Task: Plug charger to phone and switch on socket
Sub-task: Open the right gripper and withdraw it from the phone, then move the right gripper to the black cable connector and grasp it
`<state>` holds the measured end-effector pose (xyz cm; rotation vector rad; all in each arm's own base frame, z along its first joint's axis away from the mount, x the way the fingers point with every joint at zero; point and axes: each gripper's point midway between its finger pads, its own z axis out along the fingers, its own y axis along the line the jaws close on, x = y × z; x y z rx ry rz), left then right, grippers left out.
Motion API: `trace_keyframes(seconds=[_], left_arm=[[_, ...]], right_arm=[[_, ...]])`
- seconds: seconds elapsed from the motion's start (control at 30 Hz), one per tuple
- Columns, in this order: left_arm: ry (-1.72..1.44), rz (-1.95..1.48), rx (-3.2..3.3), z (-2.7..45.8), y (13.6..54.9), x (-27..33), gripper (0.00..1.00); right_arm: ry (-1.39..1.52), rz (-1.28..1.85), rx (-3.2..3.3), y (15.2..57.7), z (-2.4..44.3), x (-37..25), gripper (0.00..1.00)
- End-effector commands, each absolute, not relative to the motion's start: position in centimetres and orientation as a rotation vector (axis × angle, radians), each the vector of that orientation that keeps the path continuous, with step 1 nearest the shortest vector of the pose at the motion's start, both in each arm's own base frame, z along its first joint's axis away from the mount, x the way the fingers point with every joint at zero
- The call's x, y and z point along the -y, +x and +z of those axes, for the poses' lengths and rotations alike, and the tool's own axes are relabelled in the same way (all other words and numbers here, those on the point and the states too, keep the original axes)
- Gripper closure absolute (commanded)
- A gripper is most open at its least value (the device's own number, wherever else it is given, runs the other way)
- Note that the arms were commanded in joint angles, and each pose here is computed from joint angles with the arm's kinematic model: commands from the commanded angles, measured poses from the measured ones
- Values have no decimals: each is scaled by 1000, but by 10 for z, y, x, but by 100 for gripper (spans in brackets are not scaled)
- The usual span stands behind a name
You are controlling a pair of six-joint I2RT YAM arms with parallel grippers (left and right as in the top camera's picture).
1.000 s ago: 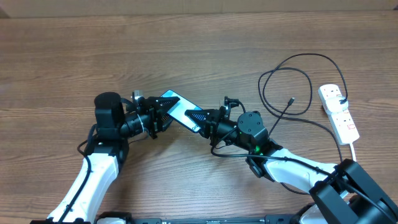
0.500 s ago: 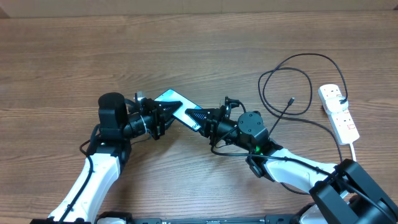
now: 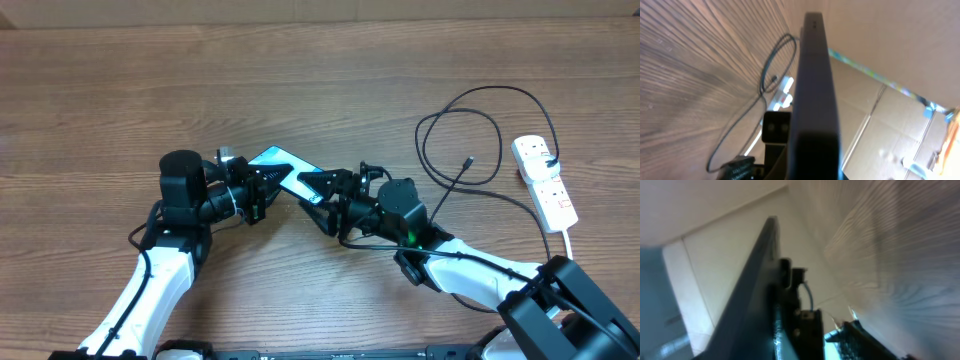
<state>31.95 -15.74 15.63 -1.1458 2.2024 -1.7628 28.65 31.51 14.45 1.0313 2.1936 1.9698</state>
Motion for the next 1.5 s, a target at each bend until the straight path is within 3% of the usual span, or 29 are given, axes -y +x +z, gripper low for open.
trace_keyframes(seconds=[0.0, 0.07, 0.1, 0.23, 0.43, 0.63, 0.77, 0.93, 1.03, 1.2, 1.4, 1.47], left_arm=[[-1142, -1672, -2169, 151, 330, 150, 96], [-1121, -1669, -2178, 149, 331, 148, 96], [-1087, -1674, -2193, 147, 330, 148, 96], [-917, -1732, -2270, 139, 322, 149, 96], [-653, -2019, -2293, 135, 304, 142, 96], [-289, -2268, -2241, 158, 289, 145, 96], [-263, -2201, -2227, 163, 298, 153, 96], [-337, -2142, -2223, 161, 310, 163, 96], [-310, -2154, -2242, 161, 305, 173, 96], [-270, -2173, -2262, 161, 299, 182, 96], [-266, -2168, -2260, 161, 300, 182, 96], [-266, -2167, -2260, 161, 300, 182, 96]], right_arm=[[912, 1804, -2205, 294, 134, -309, 25], [779, 1629, -2202, 302, 121, -299, 5], [694, 1554, -2197, 305, 118, -296, 0], [337, 1330, -2143, 315, 120, -288, 0], [280, 1207, -2114, 329, 136, -259, 1], [548, 757, -2253, 333, 144, -171, 1], [731, 351, -2235, 321, 160, -96, 1], [670, 151, -2255, 313, 155, -71, 0], [550, 24, -2316, 316, 141, -64, 5], [714, -65, -2370, 333, 124, -24, 9], [752, 33, -2516, 372, 104, 9, 30], [770, 31, -2556, 376, 92, 14, 33]])
